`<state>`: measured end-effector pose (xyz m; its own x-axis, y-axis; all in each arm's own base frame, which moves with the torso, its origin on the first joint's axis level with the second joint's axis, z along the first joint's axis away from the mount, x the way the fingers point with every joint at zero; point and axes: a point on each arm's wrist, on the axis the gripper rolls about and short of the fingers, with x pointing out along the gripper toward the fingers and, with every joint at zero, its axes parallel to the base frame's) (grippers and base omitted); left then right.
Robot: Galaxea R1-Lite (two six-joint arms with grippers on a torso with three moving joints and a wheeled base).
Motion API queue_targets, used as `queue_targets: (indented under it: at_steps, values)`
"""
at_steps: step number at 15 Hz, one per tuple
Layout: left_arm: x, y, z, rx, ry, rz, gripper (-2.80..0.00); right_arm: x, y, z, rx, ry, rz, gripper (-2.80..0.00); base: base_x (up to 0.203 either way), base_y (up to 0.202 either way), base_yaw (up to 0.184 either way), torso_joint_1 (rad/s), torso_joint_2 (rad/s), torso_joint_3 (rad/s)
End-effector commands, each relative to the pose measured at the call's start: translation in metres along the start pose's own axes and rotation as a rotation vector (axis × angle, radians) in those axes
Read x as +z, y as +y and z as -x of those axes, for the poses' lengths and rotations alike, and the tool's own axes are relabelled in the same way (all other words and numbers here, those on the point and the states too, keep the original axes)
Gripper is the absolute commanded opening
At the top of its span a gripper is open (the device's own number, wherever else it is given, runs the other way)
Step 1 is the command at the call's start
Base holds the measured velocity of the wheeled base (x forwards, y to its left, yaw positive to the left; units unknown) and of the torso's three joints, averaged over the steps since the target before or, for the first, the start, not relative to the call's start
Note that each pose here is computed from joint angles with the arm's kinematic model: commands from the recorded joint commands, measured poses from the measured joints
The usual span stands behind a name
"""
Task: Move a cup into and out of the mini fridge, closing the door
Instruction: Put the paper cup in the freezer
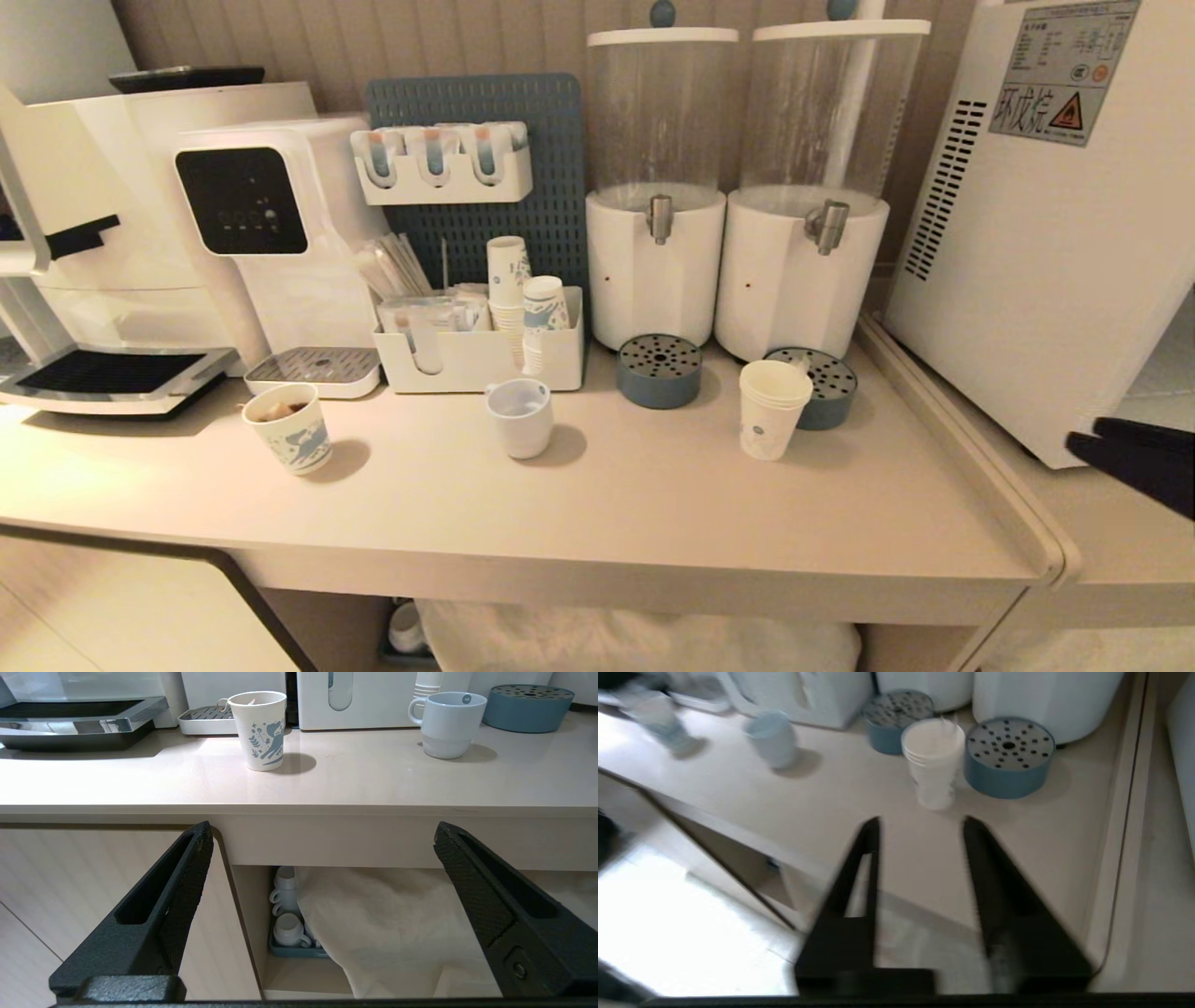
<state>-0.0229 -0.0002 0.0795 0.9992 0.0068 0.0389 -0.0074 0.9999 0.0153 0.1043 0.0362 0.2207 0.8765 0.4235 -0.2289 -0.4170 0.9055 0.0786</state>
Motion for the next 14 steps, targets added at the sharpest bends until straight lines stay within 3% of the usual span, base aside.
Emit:
queue_targets:
  at_steps: [1,10,14]
  values:
    - [-0.005,0.000,-0.001,0.001,0.017,0.002,0.00,-0.025,-0.008,-0.040,-0.010,0.052,0.022,0.00,0.000,0.000,0.000,0.000,0.00,0.000]
    - [-0.005,0.000,-0.001,0.001,0.017,0.003,0.00,-0.103,-0.028,-0.147,-0.008,0.072,0.107,0.00,0.000,0.000,0.000,0.000,0.00,0.000]
    - [-0.005,0.000,-0.001,0.001,0.017,0.006,0.00,-0.133,-0.037,-0.193,-0.055,0.080,0.139,0.00,0.000,0.000,0.000,0.000,0.00,0.000]
